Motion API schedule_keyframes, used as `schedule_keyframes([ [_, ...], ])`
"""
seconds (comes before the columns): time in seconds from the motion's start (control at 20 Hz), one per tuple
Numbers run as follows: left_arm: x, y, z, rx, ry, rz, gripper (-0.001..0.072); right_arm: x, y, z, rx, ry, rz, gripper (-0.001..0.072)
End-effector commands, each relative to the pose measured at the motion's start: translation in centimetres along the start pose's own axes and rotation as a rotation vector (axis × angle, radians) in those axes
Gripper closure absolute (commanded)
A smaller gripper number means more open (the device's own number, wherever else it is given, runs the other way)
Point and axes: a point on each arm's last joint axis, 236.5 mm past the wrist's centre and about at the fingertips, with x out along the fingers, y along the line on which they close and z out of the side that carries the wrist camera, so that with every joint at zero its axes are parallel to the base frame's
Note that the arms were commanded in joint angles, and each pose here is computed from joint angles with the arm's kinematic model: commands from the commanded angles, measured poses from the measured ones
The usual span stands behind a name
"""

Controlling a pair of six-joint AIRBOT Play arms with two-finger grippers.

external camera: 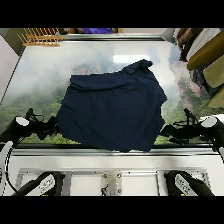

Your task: Fold the clothes and pants, and hang the long-sleeved shirts on hangers.

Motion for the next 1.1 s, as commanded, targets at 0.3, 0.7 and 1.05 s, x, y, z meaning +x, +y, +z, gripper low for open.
schedule_keyframes([
  [0.3, -3.0, -1.6, 1.3, 0.059, -0.115, -0.042, 0.0696, 6.1, 5.4, -3.4, -0.096, 0.042, 0.075, 0.0062],
  [0.7, -3.4, -2.2, 1.3, 0.051, -0.115, -0.062, 0.0695, 7.5, 7.8, -4.9, -0.208, 0.072, 0.102, 0.0695],
  [1.05, -32.6, -19.9, 5.6, 0.278, -0.723, -0.593, 0.0695, -21.1, 24.2, 5.3, -0.645, -0.664, 0.34, 0.0697],
])
